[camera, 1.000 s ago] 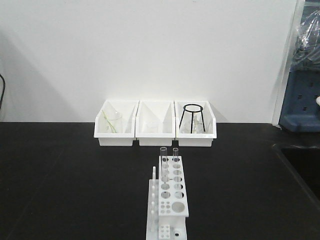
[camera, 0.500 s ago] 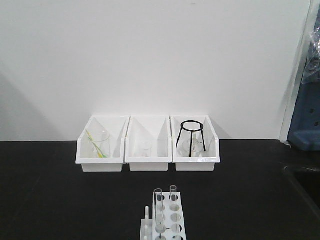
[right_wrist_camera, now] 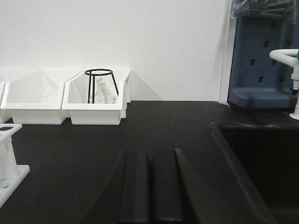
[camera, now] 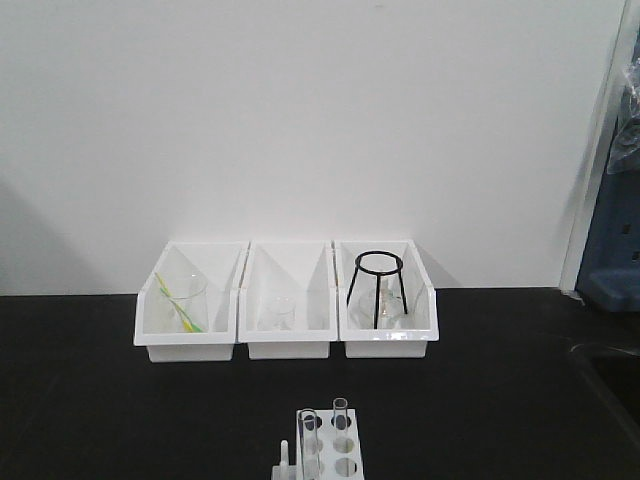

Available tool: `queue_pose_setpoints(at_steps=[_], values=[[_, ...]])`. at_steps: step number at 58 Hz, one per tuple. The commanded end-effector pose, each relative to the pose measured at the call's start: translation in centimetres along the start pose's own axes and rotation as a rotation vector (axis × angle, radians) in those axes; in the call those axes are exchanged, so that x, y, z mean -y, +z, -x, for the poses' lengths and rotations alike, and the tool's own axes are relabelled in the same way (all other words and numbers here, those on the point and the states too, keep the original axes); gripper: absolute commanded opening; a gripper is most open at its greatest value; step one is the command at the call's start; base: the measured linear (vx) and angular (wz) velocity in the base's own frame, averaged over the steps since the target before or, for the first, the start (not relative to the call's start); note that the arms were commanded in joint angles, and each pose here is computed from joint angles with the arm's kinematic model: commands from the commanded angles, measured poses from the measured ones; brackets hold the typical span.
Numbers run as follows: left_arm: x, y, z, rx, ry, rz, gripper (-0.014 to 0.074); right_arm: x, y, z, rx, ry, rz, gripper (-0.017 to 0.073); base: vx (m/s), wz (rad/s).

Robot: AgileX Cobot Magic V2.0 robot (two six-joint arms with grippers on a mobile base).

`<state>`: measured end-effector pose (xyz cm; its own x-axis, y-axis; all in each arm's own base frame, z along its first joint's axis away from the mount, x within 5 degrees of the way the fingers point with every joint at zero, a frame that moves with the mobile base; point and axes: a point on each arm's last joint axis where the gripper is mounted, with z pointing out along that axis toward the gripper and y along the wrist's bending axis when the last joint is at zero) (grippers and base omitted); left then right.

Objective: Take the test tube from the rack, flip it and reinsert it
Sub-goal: 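Drive the base forward toward the white test-tube rack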

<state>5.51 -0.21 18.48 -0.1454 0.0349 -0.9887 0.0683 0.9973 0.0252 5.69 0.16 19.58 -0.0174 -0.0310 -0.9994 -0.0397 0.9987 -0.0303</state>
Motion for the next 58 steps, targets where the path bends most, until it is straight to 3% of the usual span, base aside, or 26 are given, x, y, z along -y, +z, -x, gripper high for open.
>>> queue_pose_setpoints(at_steps=[1, 8, 12, 18, 26, 33, 45, 52, 58], values=[[0.1, -0.1, 0.9, 0.091, -0.013, -0.013, -0.0006, -0.1, -0.1, 0.8, 0.105, -0.008, 0.010, -0.0010, 0.00, 0.00], [0.1, -0.1, 0.9, 0.091, -0.013, -0.013, -0.0006, -0.4, -1.1, 4.8, 0.381, -0.009, 0.048, -0.0010, 0.00, 0.00], [0.1, -0.1, 0.9, 0.091, -0.013, -0.013, -0.0006, -0.3, -2.3, 8.8, 0.496, -0.005, 0.046, -0.0010, 0.00, 0.00], [0.1, -0.1, 0.9, 0.091, -0.013, -0.013, -0.0006, 0.0, -2.1, 14.1, 0.487, -0.035, 0.024, -0.0010, 0.00, 0.00], [0.1, -0.1, 0.9, 0.091, -0.013, -0.013, -0.0006, 0.1, 2.2, 19.3, 0.395, -0.072, 0.017, -0.0010, 0.00, 0.00], [0.1, -0.1, 0.9, 0.091, -0.013, -0.013, -0.0006, 0.1, 6.7, 20.8, 0.294, -0.065, 0.023, -0.0010, 0.00, -0.01], [0.1, -0.1, 0.9, 0.091, -0.013, -0.013, -0.0006, 0.1, 10.3, 21.0, 0.232, -0.065, 0.032, 0.0019, 0.00, 0.00], [0.1, -0.1, 0.9, 0.091, -0.013, -0.013, -0.0006, 0.1, 10.6, 20.7, 0.211, -0.065, 0.030, 0.0110, 0.00, 0.00], [0.1, -0.1, 0.9, 0.091, -0.013, -0.013, -0.0006, 0.1, 10.6, 20.6, 0.197, -0.065, 0.028, 0.0256, 0.00, 0.00]])
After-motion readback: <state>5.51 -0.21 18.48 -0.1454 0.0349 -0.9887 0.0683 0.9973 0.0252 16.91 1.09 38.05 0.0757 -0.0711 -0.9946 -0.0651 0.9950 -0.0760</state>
